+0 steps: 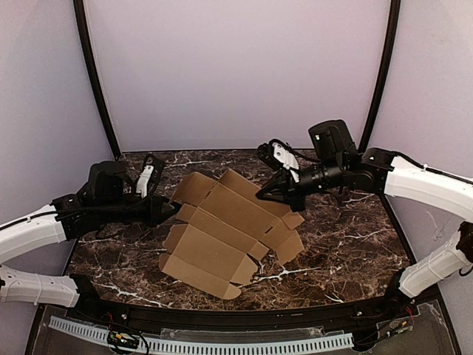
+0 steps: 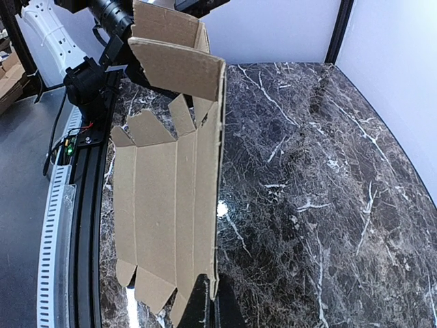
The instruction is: Fold the paper box
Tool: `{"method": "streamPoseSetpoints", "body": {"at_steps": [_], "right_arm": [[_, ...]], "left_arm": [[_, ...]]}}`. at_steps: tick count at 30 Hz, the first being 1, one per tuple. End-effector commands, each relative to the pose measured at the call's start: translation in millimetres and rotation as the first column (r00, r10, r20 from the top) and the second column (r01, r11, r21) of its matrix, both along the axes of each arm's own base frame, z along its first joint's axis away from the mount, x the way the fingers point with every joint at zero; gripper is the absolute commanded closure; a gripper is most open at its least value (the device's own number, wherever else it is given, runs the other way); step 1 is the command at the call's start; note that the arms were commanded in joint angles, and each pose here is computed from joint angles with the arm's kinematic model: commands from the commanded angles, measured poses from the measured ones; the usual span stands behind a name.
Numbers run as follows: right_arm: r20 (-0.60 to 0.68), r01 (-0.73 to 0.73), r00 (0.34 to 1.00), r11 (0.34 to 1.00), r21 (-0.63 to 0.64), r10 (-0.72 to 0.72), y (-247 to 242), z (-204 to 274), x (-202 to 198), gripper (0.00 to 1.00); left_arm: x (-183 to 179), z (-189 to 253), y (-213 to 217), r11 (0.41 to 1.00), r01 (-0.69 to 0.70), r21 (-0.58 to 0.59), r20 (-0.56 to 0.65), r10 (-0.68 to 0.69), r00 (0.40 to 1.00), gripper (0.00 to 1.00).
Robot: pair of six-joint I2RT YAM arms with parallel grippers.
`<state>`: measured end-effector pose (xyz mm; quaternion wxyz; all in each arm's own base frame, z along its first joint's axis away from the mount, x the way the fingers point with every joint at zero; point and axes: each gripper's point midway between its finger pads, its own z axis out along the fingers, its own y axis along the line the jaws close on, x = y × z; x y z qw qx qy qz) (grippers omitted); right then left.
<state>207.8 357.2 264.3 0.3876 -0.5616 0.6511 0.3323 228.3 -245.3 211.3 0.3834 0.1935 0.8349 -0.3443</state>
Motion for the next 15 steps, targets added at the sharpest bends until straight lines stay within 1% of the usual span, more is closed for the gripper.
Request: {"method": "streamPoseSetpoints", "body": {"at_steps": [1, 7, 13, 15], "right_arm": [[0.044, -0.014, 0.999, 0.998, 0.061, 0.012, 0.3, 15.8, -0.7, 1.00], [0.044, 0.013, 0.999, 0.998, 0.069, -0.016, 0.6, 14.9, 3.9, 1.00], [0.033, 0.042, 0.998, 0.996, 0.081, -0.045, 2.7, 15.4, 9.5, 1.00], [0.030, 0.056, 0.998, 0.995, 0.081, -0.058, 3.8, 15.1, 12.7, 1.00]], "left_arm": [[-13.6, 12.2, -10.9, 0.992, 0.081, -0.101, -0.007, -0.082, 0.997, 0.99], [-23.1, 19.4, -18.7, 0.976, 0.133, -0.175, -0.011, -0.137, 0.991, 0.99], [-28.2, 14.0, -22.2, 0.970, 0.155, -0.189, -0.042, -0.166, 0.985, 0.99], [-27.1, 17.1, -24.0, 0.966, 0.159, -0.202, -0.031, -0.169, 0.985, 0.99]]}}
